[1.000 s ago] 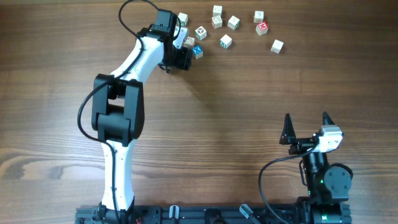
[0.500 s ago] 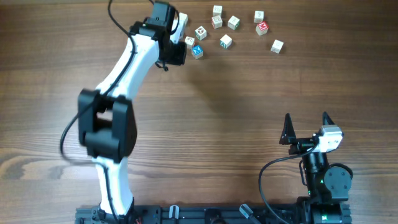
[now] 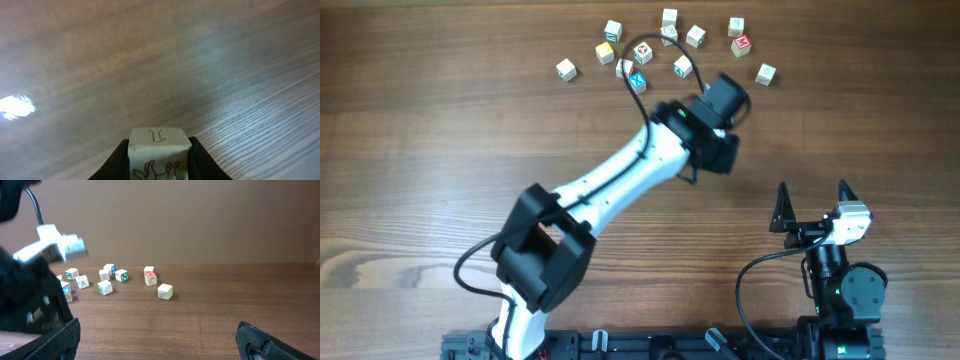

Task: Form a tower
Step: 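Carry the white block right and set it down on the open table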

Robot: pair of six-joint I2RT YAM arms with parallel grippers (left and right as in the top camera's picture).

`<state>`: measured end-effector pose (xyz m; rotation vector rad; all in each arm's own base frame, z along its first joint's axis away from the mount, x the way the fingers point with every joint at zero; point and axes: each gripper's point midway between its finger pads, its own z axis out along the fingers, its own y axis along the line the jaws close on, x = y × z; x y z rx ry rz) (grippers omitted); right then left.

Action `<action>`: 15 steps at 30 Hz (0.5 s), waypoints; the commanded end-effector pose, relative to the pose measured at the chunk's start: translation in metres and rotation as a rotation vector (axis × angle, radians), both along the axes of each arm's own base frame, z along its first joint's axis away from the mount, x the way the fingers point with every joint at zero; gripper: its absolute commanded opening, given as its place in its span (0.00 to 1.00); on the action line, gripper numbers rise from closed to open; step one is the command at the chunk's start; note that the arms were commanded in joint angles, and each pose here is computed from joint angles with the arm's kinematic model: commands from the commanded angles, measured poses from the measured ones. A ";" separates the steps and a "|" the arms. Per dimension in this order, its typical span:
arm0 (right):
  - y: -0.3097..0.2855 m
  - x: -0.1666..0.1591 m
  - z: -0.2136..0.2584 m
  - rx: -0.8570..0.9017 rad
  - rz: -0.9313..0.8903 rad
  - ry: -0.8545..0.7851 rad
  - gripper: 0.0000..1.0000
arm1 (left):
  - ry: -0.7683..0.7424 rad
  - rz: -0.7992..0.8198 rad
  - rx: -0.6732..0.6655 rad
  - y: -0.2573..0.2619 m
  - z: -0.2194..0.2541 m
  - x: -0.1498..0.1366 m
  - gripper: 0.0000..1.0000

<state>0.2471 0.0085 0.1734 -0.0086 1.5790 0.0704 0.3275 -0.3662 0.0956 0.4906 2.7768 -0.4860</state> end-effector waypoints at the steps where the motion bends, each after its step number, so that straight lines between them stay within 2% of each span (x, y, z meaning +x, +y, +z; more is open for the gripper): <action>1: 0.004 -0.001 0.001 -0.010 0.021 -0.008 1.00 | 0.004 0.133 0.051 0.002 -0.021 -0.005 0.24; 4: 0.004 -0.001 0.002 -0.010 0.021 -0.008 1.00 | 0.015 0.142 0.036 -0.010 -0.027 -0.011 0.25; 7: 0.004 -0.001 0.001 -0.010 0.021 -0.008 0.99 | -0.017 0.130 -0.009 -0.028 -0.035 -0.004 0.27; 9: 0.004 -0.001 0.001 -0.010 0.021 -0.008 1.00 | -0.030 0.114 -0.083 -0.047 -0.040 0.004 0.25; 10: 0.004 -0.001 0.002 -0.010 0.021 -0.008 1.00 | -0.001 0.083 -0.141 -0.060 -0.040 0.001 0.22; 12: 0.004 -0.001 0.001 -0.010 0.021 -0.008 1.00 | 0.051 0.035 -0.207 -0.075 -0.043 -0.008 0.21; 15: 0.004 -0.001 0.001 -0.010 0.021 -0.008 1.00 | 0.061 0.036 -0.198 -0.077 -0.060 -0.006 0.21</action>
